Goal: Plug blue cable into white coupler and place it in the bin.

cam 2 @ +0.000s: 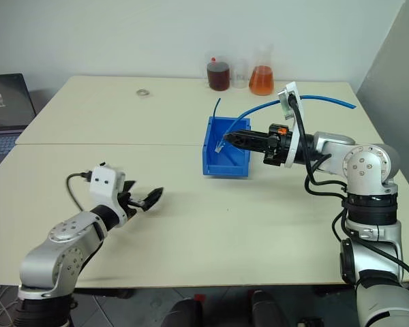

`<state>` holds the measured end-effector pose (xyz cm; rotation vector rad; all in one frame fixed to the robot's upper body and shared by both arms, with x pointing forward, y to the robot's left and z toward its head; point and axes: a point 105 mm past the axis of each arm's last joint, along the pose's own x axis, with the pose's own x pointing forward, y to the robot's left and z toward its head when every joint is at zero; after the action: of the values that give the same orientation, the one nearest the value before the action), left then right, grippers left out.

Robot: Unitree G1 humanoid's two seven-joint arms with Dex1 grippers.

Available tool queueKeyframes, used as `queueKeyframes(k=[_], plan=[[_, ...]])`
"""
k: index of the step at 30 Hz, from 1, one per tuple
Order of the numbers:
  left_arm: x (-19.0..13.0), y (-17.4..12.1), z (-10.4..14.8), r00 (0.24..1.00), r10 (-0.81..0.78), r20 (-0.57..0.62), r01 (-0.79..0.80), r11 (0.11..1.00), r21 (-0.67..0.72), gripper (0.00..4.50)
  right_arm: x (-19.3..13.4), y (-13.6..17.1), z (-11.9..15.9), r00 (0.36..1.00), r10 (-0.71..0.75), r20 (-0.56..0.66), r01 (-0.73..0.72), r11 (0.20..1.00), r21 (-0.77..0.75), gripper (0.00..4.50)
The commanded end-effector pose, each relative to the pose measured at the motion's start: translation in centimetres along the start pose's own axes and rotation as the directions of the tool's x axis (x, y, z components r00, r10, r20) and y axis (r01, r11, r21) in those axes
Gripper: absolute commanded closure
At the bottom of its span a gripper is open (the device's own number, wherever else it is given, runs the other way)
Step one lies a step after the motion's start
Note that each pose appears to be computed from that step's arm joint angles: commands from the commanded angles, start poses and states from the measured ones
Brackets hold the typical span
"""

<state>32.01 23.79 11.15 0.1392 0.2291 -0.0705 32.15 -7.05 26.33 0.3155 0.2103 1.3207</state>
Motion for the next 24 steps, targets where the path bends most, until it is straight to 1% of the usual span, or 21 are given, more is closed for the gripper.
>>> queueKeyframes(k=[1,4,6,12,14,17,19,24], plan=[[-0.3,4.5,-1.1,0.927,0.374,-0.021,-0.374,0.927,-0.012,0.01,0.9,0.4,1.5,0.999,0.046,0.014,-0.045,0.997,-0.068,4.38],[-0.5,6.0,-2.0,0.856,0.513,-0.069,-0.517,0.853,-0.069,0.01,1.2,0.2,1.8,0.999,0.05,0.014,-0.049,0.995,-0.086,4.38],[-0.2,6.5,-2.3,0.828,0.554,-0.089,-0.561,0.823,-0.094,0.01,1.3,0.2,1.9,0.999,0.05,0.014,-0.049,0.995,-0.092,4.38],[2.8,6.6,-2.4,0.837,0.539,-0.098,-0.547,0.831,-0.104,0.01,1.2,0.0,1.9,0.999,0.042,0.008,-0.041,0.995,-0.095,4.38],[4.2,6.5,-2.3,0.849,0.518,-0.11,-0.529,0.835,-0.149,0.01,1.2,-0.1,1.8,0.999,0.036,0.003,-0.035,0.994,-0.1,4.38],[6.0,6.6,-1.7,0.861,0.498,-0.099,-0.508,0.845,-0.167,0.01,1.1,0.0,1.8,1.0,0.027,-0.001,-0.027,0.994,-0.109,4.38],[6.7,6.8,-1.5,0.864,0.494,-0.098,-0.504,0.844,-0.184,0.01,1.0,0.0,1.8,1.0,0.022,0.0,-0.022,0.994,-0.112,4.38],[8.5,5.9,-1.2,0.909,0.405,-0.096,-0.416,0.867,-0.274,0.01,0.8,0.0,1.8,1.0,0.005,0.0,-0.005,0.993,-0.12,4.38]])
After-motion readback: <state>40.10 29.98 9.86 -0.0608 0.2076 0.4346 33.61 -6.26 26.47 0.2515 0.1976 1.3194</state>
